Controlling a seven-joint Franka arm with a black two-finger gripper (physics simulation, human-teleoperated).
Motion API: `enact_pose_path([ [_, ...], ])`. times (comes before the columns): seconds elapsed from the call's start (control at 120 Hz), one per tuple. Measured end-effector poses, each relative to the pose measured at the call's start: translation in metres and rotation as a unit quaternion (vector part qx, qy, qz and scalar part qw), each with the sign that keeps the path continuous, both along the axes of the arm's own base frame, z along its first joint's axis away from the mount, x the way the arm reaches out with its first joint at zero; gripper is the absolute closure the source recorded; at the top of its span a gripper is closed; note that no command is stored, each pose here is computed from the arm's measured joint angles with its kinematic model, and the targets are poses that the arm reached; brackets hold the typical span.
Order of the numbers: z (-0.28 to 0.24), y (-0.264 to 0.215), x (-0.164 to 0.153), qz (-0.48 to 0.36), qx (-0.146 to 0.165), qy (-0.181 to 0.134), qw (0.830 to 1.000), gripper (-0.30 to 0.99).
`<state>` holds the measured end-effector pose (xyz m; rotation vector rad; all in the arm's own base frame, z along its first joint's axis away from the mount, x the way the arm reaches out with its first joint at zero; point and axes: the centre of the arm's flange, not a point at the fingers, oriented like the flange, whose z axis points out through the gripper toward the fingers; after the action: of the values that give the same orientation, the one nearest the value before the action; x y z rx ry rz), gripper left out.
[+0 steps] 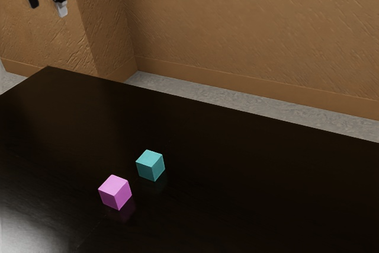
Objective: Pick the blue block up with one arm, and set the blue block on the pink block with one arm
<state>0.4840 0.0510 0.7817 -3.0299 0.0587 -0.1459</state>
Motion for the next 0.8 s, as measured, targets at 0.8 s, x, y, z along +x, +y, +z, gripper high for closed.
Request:
enact_pose_path([
  [0.8, -0.264, -0.035, 0.004, -0.377, 0.016, 0.070, 0.923, 0.00],
])
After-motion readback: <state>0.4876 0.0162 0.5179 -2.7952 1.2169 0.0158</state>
